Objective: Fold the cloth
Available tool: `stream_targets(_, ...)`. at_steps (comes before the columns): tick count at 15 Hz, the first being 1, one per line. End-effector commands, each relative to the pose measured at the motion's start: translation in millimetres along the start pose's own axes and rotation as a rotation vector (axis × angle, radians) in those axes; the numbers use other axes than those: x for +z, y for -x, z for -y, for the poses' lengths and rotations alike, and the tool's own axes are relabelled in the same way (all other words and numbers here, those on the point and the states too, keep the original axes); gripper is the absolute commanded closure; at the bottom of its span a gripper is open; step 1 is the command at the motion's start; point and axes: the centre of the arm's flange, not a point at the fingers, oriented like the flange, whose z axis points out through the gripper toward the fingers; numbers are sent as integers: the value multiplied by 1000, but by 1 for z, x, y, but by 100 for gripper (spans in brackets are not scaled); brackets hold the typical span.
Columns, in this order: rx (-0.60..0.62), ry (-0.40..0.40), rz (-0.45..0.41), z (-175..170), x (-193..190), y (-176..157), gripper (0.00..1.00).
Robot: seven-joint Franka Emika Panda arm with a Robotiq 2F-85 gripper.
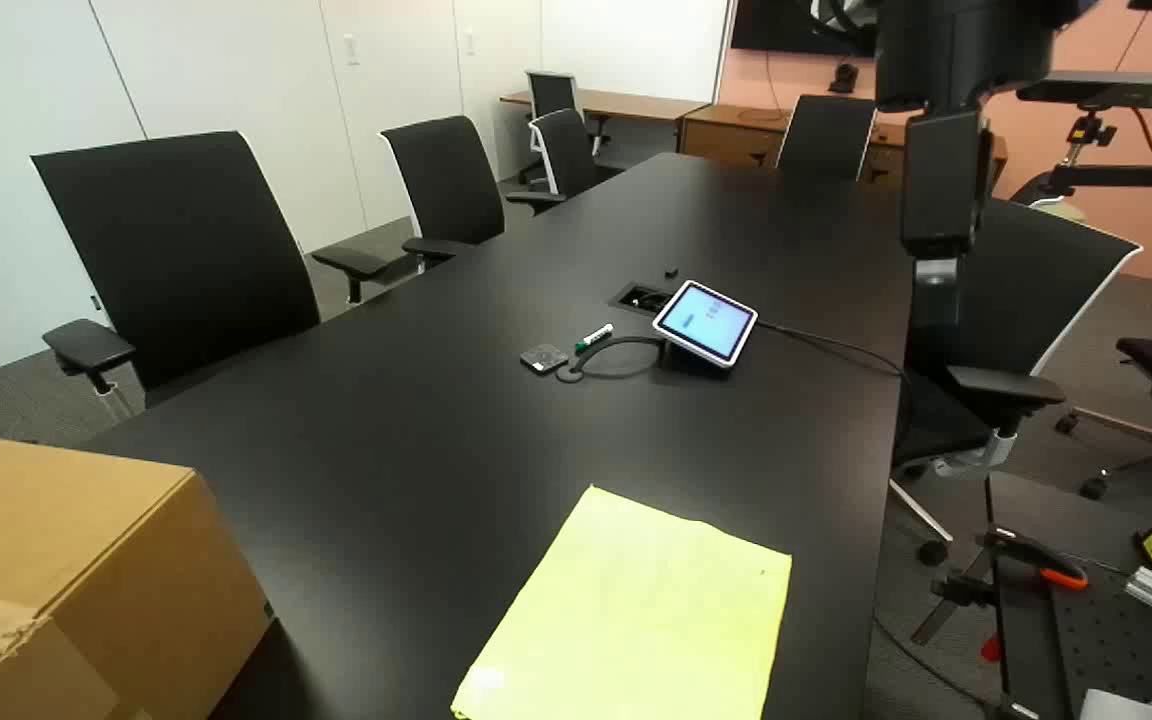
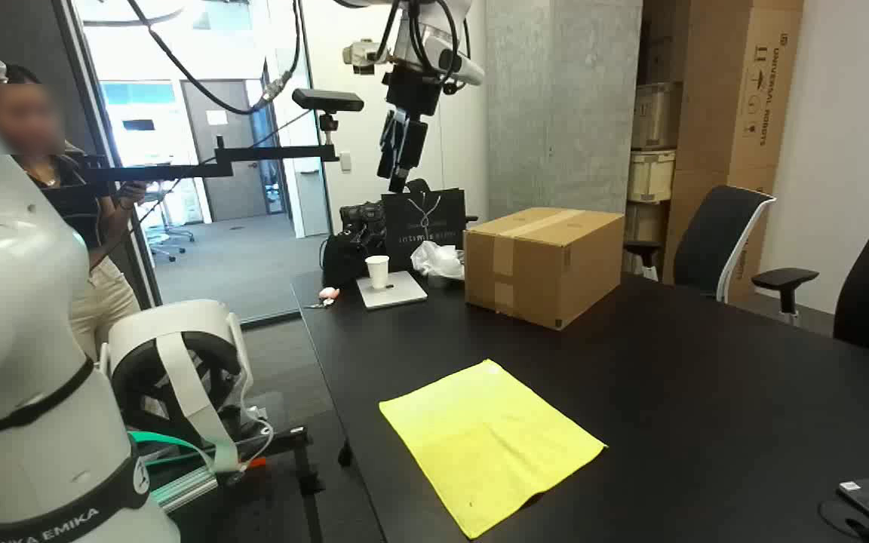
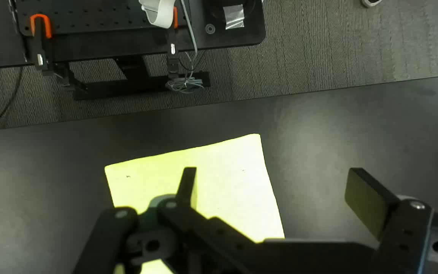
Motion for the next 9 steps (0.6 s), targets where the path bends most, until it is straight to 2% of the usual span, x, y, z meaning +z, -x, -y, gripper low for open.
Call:
stream_targets(1,-1,-1,-3,0,-1,0,0)
stream_targets(5,7,-3,-3,-3,0,-1,0)
stream_targets(9,38,8,21,-26,31,-16,0)
